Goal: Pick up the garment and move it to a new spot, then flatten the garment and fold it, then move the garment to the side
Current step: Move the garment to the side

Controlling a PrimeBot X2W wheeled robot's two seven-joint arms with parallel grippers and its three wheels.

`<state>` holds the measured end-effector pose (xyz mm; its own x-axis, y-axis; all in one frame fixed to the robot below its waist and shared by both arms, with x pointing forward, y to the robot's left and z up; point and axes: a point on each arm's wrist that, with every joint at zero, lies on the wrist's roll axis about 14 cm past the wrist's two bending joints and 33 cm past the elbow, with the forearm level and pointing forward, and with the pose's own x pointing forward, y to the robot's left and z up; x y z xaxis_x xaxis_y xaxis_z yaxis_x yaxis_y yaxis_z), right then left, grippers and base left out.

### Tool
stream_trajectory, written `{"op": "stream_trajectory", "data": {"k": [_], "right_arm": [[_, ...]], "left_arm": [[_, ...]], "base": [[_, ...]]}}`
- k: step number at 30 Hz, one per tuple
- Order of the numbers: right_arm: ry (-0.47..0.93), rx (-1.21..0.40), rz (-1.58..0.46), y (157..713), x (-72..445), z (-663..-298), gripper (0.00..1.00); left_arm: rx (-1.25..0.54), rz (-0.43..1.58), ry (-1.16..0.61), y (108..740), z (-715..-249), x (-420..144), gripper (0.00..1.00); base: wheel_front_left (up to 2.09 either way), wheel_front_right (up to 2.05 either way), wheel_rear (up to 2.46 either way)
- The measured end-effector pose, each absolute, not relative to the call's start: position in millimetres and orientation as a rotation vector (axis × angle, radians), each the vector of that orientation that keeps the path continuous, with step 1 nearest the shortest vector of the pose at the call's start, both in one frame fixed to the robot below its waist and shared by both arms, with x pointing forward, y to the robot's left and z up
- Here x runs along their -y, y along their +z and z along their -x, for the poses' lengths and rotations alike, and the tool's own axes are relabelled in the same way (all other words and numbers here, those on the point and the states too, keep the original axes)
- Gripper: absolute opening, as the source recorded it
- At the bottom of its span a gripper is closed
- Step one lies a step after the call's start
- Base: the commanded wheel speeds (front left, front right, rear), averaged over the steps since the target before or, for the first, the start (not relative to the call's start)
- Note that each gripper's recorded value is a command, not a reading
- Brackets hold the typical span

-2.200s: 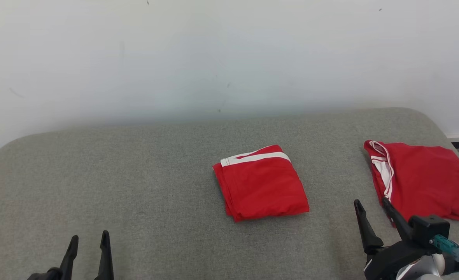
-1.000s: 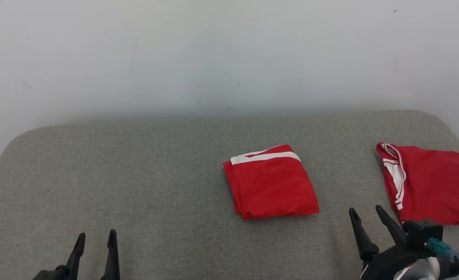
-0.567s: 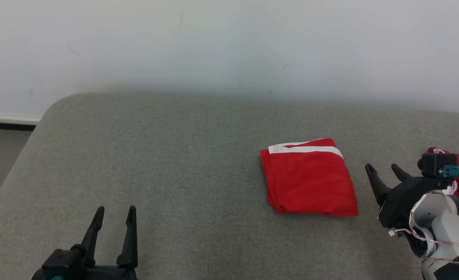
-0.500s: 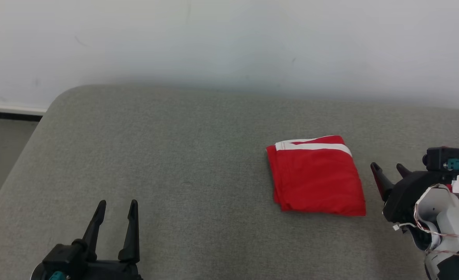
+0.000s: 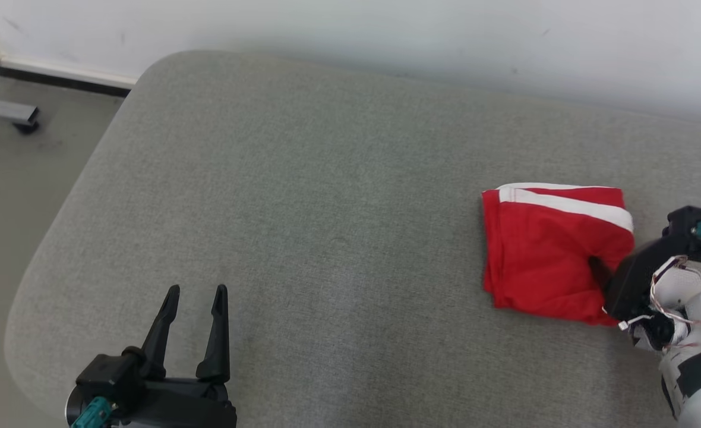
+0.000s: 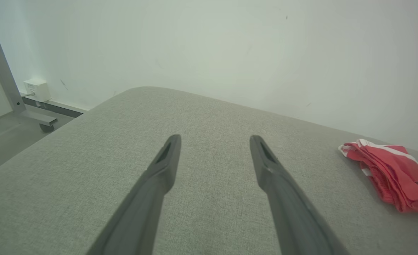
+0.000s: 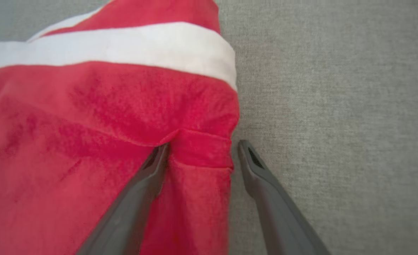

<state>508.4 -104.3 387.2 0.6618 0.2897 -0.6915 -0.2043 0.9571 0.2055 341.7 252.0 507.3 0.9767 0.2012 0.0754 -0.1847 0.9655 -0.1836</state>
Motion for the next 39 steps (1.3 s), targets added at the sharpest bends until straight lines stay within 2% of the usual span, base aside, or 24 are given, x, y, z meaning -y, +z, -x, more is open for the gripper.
{"op": "stream_trajectory", "data": {"k": [3,4,5,6,15,24,33,39], "right_arm": [[0.292,-0.846,-0.119,377,95,-511,1.0],[0.299,-0.86,-0.112,374,92,-511,0.79],[0.306,-0.872,-0.095,372,91,-512,0.37],[0.316,-0.88,-0.072,372,89,-512,0.0],[0.412,-0.816,0.224,400,94,-516,0.0],[0.447,-0.646,0.486,495,125,-527,0.0],[0.287,-0.623,0.535,527,216,-514,0.0],[0.121,-0.622,0.438,530,286,-506,0.0]], "left_arm": [[0.082,0.175,0.216,504,-342,-257,1.0],[0.077,0.173,0.221,503,-342,-259,1.0],[0.074,0.172,0.225,502,-343,-259,1.0],[0.073,0.17,0.227,501,-343,-260,1.0],[0.09,0.186,0.172,506,-361,-245,1.0],[0.105,0.216,0.055,509,-392,-209,1.0],[0.11,0.234,-0.126,511,-427,-148,1.0],[0.101,0.238,-0.213,506,-447,-116,1.0]], "base": [[0.0,0.0,0.0],[0.0,0.0,0.0],[0.0,0.0,0.0],[0.0,0.0,0.0],[0.0,0.0,0.0],[0.0,0.0,0.0],[0.0,0.0,0.0],[0.0,0.0,0.0]]}}
